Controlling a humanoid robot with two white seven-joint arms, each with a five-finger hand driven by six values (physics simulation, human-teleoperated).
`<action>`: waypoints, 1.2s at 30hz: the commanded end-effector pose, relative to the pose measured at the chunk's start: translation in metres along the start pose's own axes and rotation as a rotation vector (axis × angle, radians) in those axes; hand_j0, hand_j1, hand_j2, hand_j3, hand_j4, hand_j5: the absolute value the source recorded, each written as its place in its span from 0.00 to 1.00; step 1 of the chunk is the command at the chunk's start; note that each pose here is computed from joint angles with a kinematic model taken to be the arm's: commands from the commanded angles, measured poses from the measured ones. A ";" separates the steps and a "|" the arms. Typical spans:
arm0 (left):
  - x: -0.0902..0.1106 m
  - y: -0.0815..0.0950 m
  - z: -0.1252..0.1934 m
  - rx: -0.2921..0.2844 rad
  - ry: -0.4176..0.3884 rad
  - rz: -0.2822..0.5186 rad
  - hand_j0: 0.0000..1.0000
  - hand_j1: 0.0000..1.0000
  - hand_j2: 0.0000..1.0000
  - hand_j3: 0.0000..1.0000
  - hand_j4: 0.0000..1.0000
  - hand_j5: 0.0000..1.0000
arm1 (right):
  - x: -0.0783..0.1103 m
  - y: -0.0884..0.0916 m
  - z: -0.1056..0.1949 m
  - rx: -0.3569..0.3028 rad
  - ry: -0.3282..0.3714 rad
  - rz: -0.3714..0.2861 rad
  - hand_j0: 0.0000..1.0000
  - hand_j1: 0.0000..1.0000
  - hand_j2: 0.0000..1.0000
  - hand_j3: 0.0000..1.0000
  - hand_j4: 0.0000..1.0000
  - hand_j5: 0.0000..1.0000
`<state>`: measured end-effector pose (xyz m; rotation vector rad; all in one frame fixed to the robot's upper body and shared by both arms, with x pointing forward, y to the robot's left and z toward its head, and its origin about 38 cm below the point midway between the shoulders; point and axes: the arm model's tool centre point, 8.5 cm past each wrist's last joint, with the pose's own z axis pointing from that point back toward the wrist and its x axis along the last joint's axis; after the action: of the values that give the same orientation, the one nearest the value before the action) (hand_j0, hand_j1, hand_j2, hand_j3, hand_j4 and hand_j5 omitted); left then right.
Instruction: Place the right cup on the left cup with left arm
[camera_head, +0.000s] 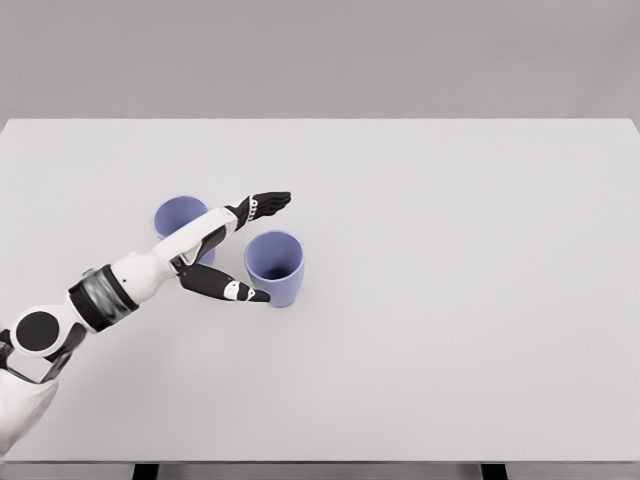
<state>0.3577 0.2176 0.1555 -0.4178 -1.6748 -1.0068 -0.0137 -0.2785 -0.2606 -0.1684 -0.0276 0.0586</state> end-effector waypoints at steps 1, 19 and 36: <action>-0.002 -0.001 -0.001 0.004 0.001 0.008 1.00 1.00 1.00 1.00 1.00 1.00 | 0.000 0.000 0.000 0.000 0.000 0.000 1.00 1.00 1.00 1.00 1.00 1.00; -0.022 -0.009 -0.001 0.016 0.043 0.037 1.00 1.00 1.00 1.00 1.00 1.00 | 0.000 0.000 0.000 0.000 0.000 0.000 1.00 1.00 1.00 1.00 1.00 1.00; -0.032 -0.012 -0.003 0.025 0.066 0.046 1.00 1.00 1.00 1.00 1.00 1.00 | 0.000 0.000 0.000 0.000 0.000 0.000 1.00 1.00 1.00 1.00 1.00 1.00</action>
<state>0.3628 0.2150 0.1214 -0.3972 -1.6099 -0.9601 -0.0137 -0.2785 -0.2606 -0.1684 -0.0276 0.0586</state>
